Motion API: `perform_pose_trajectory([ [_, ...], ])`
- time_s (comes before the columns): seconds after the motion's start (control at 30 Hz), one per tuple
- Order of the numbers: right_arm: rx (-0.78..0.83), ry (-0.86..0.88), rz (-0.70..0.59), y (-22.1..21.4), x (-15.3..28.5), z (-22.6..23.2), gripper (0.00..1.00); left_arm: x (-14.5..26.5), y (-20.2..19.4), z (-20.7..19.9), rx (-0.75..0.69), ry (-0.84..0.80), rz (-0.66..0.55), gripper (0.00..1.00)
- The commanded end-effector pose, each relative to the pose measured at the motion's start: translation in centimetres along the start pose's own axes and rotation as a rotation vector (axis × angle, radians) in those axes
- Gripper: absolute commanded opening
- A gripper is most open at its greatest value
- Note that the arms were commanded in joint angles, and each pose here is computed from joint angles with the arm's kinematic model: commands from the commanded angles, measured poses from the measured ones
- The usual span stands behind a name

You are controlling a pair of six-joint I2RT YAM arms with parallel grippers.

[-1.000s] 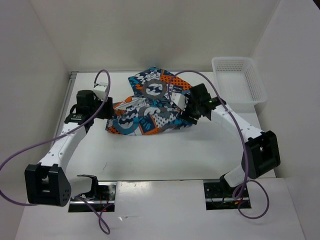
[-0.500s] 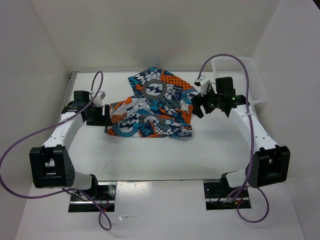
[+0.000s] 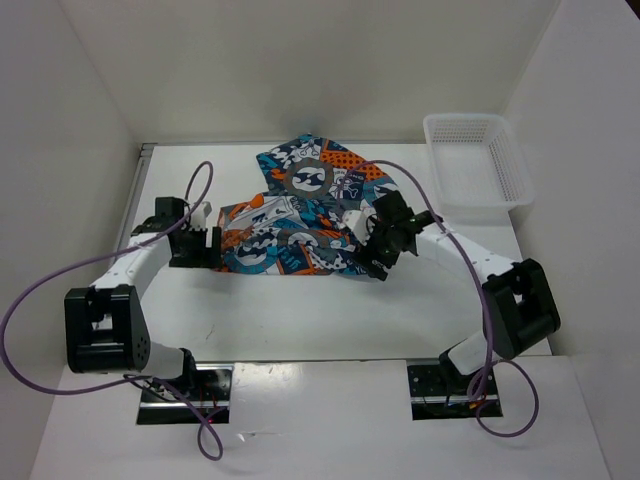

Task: Fold and stack the shorts
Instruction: Flatten the shorts out

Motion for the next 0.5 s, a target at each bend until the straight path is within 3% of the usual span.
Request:
perform_pose_trajectory([
  [0.0, 0.175, -0.031, 0.039, 0.6, -0.3, 0.2, 0.84, -1.4, 0.8, -0.3, -0.032, -0.009, -0.058, 0.90],
  [0.23, 0.180, -0.118, 0.096, 0.1, -2.6, -0.2, 0.84, -4.2, 0.5, 0.5, -0.039, 0.020, -0.061, 0.94],
  [0.3, 0.178, -0.163, 0.152, -1.1, -3.3, -0.8, 0.80, -4.7, 0.1, 0.2, -0.047, 0.006, -0.054, 0.89],
  [0.37, 0.188, -0.177, 0.177, -1.9, -4.3, -0.9, 0.76, -5.0, 0.0, -0.3, -0.055, -0.020, -0.047, 0.79],
  [0.4, 0.188, -0.199, 0.182, -1.8, -4.2, -1.3, 0.69, -5.0, 0.0, -0.5, -0.056, -0.034, -0.044, 0.67],
  [0.47, 0.189, -0.221, 0.181, -1.9, -4.5, -1.6, 0.59, -5.2, -0.4, -1.1, -0.055, -0.075, -0.024, 0.52],
])
Point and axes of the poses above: each gripper's point midway between its finger pads, its own x axis back along the fingers, its own z axis along the line the jaws close on, y = z × x, the point moved 3 cm from there along x, back along the fingers, and after that the axes turned 15 degrees about x, right-handed, at the moved point
